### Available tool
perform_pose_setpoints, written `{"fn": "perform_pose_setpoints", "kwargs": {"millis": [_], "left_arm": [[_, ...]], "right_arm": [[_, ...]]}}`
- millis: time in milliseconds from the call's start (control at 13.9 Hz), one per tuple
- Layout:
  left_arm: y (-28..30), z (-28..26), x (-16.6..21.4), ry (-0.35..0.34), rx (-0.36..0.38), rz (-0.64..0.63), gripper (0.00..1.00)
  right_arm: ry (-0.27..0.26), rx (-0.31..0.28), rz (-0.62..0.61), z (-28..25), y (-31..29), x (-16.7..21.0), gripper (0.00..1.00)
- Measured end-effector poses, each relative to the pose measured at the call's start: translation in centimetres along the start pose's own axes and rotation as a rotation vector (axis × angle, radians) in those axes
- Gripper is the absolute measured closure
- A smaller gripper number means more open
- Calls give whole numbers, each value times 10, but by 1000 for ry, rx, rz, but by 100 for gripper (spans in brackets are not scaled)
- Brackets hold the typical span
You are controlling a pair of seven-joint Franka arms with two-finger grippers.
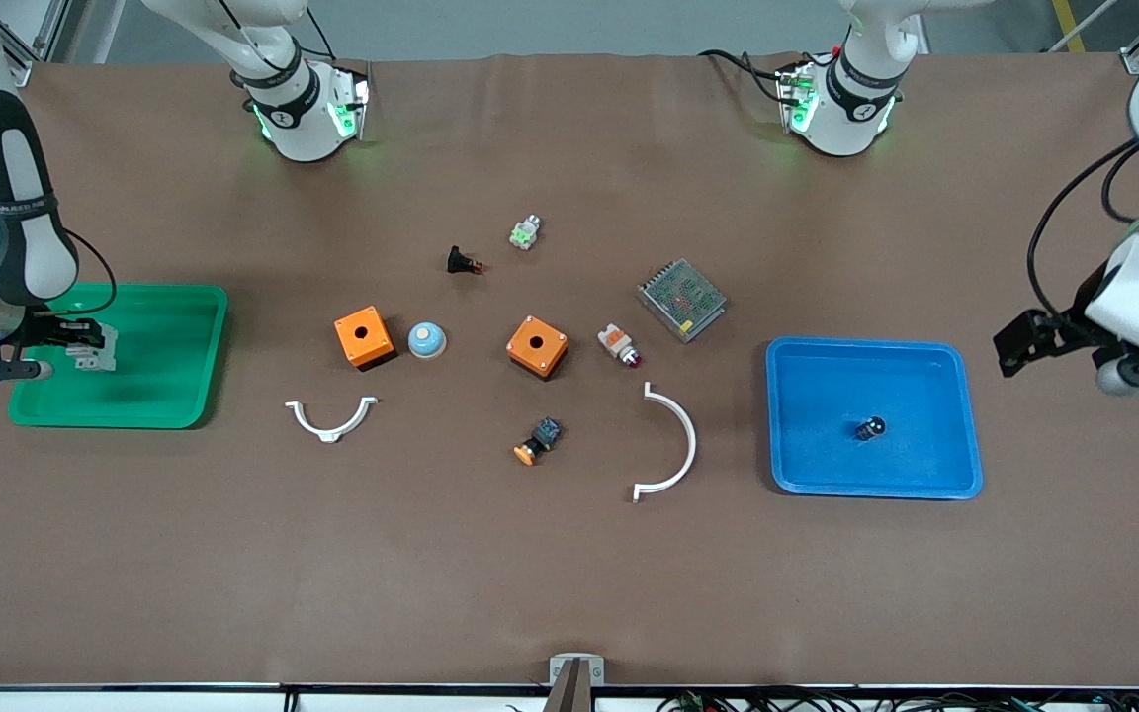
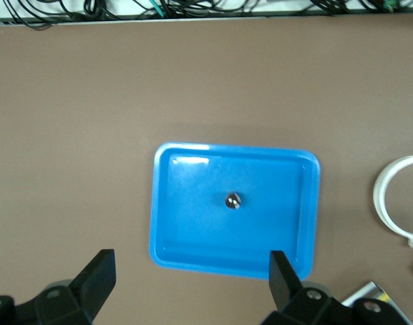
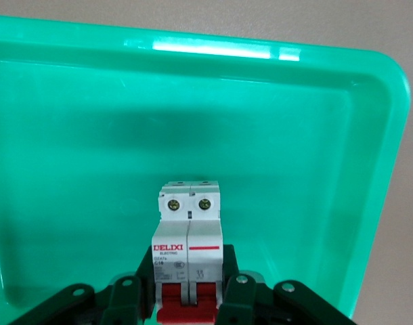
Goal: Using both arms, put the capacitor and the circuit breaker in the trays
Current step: 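Lower the breaker into the green tray while the left gripper withdraws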
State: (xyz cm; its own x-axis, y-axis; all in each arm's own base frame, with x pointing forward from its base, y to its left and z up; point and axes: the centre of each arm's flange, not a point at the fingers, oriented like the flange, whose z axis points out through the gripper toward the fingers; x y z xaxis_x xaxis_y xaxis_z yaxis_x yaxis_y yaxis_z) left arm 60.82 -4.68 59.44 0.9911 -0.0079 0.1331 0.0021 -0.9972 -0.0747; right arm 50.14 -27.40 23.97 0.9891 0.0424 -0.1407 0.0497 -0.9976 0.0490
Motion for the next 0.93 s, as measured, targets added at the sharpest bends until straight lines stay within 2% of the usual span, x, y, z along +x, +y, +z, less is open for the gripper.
{"fn": "perform_pose_setpoints", "kwargs": {"millis": [144, 359, 647, 935], "left_arm": [[8, -20, -15, -24, -9, 25, 0], [21, -32, -34, -82, -31, 45, 0], [24, -33, -54, -104, -34, 53, 0], [20, -36, -66, -107, -31, 50, 0]], "right_arm": [[8, 24, 23, 4, -2, 1, 60], [13, 25, 32, 11, -3, 2, 60], [8, 25, 32, 17, -4, 2, 58], [21, 43, 10, -12, -16, 13, 21]]}}
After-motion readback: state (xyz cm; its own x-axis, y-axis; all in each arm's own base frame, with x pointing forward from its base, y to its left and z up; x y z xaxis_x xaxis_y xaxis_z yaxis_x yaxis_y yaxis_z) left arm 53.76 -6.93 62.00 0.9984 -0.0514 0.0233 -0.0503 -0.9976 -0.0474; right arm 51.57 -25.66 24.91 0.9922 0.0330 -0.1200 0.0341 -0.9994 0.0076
